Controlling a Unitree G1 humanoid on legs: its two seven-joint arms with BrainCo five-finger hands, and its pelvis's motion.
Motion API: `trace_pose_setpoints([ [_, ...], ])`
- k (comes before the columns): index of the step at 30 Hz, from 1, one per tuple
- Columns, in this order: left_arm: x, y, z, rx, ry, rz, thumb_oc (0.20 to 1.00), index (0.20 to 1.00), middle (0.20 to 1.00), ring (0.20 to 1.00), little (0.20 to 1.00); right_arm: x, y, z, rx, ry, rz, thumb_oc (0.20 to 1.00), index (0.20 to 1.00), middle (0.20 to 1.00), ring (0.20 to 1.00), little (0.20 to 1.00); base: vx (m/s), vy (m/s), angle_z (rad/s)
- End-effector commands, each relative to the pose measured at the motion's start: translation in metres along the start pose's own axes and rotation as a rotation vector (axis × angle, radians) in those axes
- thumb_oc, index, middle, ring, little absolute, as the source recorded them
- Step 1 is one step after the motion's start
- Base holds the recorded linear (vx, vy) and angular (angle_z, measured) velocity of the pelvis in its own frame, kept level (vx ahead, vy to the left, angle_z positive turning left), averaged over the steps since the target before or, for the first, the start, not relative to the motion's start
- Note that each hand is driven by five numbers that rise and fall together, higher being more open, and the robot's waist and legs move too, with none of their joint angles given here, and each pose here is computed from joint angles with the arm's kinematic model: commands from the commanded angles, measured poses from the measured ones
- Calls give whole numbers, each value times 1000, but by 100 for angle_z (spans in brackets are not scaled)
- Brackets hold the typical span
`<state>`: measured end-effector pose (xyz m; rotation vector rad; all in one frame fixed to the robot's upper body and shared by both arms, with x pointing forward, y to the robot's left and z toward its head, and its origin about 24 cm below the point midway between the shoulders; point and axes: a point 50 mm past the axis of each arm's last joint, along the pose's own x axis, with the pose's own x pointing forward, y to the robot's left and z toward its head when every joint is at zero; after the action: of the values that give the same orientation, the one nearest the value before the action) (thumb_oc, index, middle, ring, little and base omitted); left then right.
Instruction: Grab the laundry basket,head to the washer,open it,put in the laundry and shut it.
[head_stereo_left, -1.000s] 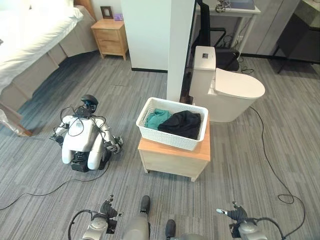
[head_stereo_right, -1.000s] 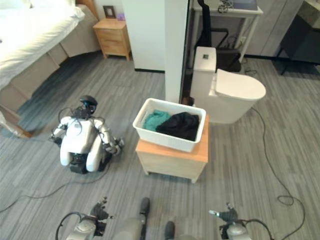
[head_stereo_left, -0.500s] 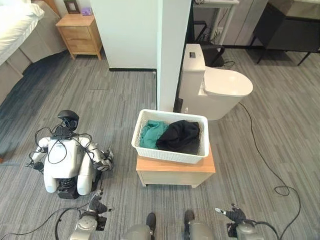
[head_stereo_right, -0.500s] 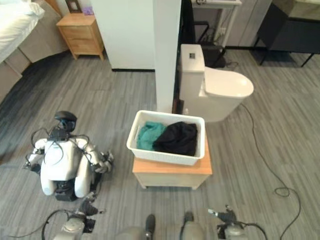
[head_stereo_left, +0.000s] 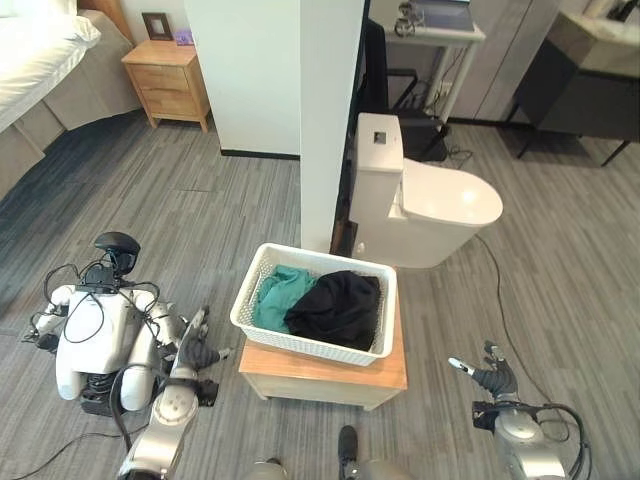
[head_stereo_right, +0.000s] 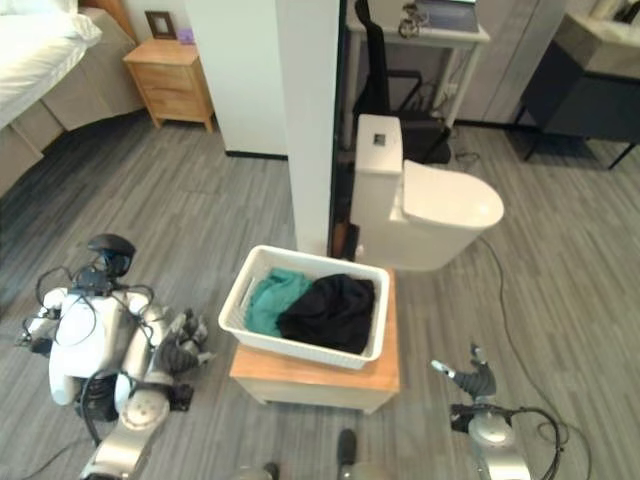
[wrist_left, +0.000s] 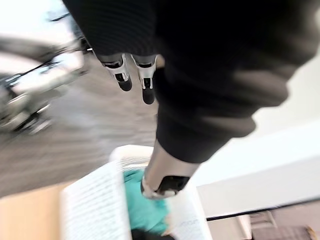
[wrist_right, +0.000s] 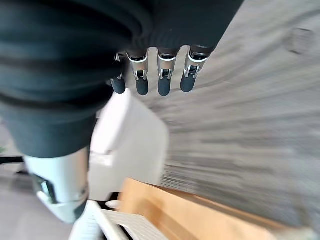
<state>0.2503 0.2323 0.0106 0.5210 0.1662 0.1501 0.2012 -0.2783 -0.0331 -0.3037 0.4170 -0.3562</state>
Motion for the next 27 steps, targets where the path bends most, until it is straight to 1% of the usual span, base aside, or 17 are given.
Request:
trace_pose_setpoints([
  [1,10,11,22,66,-95,17,1000,1000,1000,1000,1000,9,-12,31,-5,-112,-43,1000,1000,1000,1000,1000,-12,29,61],
  [2,11,11,23,66,-96,17,1000,1000,1000,1000,1000,9,-12,31,-5,-112,-44,1000,1000,1000,1000,1000,38,94,25],
  [3,20,6,38,102,-142,0,1000,1000,1000,1000,1000,12,-8,35,-18,-114,-30,1000,1000,1000,1000,1000,47,112,-4],
  [5,33,0,52,117,-168,-7,1000,1000,1000,1000,1000,21,5,48,-21,-134,-7,1000,1000,1000,1000,1000,22,118,-16],
  [7,50,-12,74,78,-197,-21,1000,1000,1000,1000,1000,32,23,76,-60,-198,14,1000,1000,1000,1000,1000,-111,64,-6],
  [9,66,-24,88,68,-179,6,1000,1000,1000,1000,1000,40,44,108,-92,-285,42,1000,1000,1000,1000,1000,-208,40,-22],
  [10,72,-31,93,75,-167,8,1000,1000,1000,1000,1000,41,52,119,-97,-311,52,1000,1000,1000,1000,1000,-162,22,-28],
  [11,73,-31,95,73,-172,11,1000,1000,1000,1000,1000,42,52,121,-96,-315,50,1000,1000,1000,1000,1000,-204,21,-23],
  [12,83,-39,102,92,-143,23,1000,1000,1000,1000,1000,43,70,145,-81,-374,73,1000,1000,1000,1000,1000,-190,24,-27],
  [13,90,-42,109,94,-133,31,1000,1000,1000,1000,1000,43,77,158,-69,-406,74,1000,1000,1000,1000,1000,-188,24,-18],
  [15,95,-43,117,114,-137,42,1000,1000,1000,1000,1000,44,82,169,-59,-429,73,1000,1000,1000,1000,1000,-111,15,-8],
  [16,103,-41,133,173,-162,71,1000,1000,1000,1000,1000,45,85,184,-36,-461,57,1000,1000,1000,1000,1000,-114,16,6],
  [17,104,-40,134,172,-165,72,1000,1000,1000,1000,1000,46,85,185,-35,-464,55,1000,1000,1000,1000,1000,-102,16,13],
  [19,113,-37,155,249,-190,113,1000,1000,1000,1000,1000,48,85,205,-6,-502,19,1000,1000,1000,1000,1000,-44,5,6],
  [22,118,-31,165,302,-201,155,1000,1000,1000,1000,1000,47,85,215,28,-530,2,1000,1000,1000,1000,1000,-8,4,-3],
  [26,120,-12,180,348,-259,271,1000,1000,1000,1000,1000,43,78,216,46,-564,-31,1000,1000,1000,1000,1000,7,1,-5],
  [27,119,-4,185,366,-296,324,1000,1000,1000,1000,1000,42,73,213,42,-575,-52,1000,1000,1000,1000,1000,5,-10,-5],
])
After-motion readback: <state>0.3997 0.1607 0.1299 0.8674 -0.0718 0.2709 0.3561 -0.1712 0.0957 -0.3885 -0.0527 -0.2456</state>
